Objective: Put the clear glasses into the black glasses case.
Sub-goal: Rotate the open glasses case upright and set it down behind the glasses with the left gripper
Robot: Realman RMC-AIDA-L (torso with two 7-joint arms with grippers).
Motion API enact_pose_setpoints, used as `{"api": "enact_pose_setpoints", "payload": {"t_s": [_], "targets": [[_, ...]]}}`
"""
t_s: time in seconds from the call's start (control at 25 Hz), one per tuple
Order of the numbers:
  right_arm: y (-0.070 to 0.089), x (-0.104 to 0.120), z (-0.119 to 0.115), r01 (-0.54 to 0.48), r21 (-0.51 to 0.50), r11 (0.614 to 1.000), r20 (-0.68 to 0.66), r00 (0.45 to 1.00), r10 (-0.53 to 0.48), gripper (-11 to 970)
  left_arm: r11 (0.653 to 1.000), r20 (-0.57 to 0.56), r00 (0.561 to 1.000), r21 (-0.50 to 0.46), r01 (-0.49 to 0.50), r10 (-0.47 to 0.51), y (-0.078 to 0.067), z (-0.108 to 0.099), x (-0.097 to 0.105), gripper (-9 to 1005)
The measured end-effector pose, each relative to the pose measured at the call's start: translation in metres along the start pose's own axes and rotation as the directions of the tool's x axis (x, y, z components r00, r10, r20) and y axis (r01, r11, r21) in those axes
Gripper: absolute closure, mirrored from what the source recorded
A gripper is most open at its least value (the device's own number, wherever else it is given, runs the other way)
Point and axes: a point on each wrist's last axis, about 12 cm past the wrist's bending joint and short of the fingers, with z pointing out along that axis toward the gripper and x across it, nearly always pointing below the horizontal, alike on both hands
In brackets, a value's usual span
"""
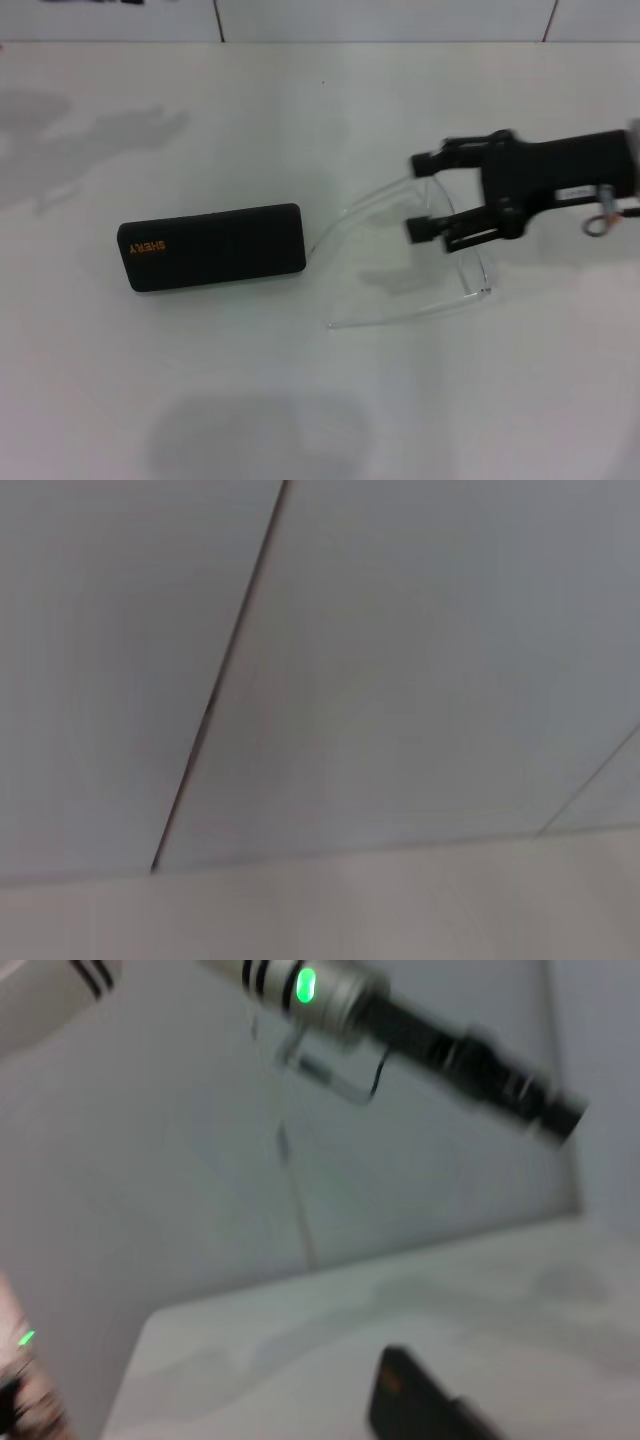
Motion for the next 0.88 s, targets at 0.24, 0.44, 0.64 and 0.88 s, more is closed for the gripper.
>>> {"api": "enact_pose_setpoints", "payload": {"t_s": [0.24,0.44,0.64,0.88], "targets": [[-0.008,-0.048,0.033,0.036,-0.077,0.996,-0.223,0.973,-0.053,100,0.999,0.066,0.997,0.006,-0.045,0.044,0.019,-0.018,0.003,589],[-0.013,-0.099,0.055,0.088,-0.109,0.99,-0.339,0.933,-0.12,111,0.996,0.093,0.992,0.01,-0.09,0.089,0.022,-0.023,0.004,588],[-0.013,-0.136,0.075,0.122,-0.153,0.981,-0.455,0.872,-0.18,120,0.988,0.151,0.98,0.069,-0.138,0.127,0.02,-0.027,0.005,588],[-0.008,-0.15,0.109,0.162,-0.213,0.963,-0.583,0.77,-0.259,129,0.987,0.161,0.978,0.072,-0.144,0.131,0.023,-0.027,0.013,588]]}}
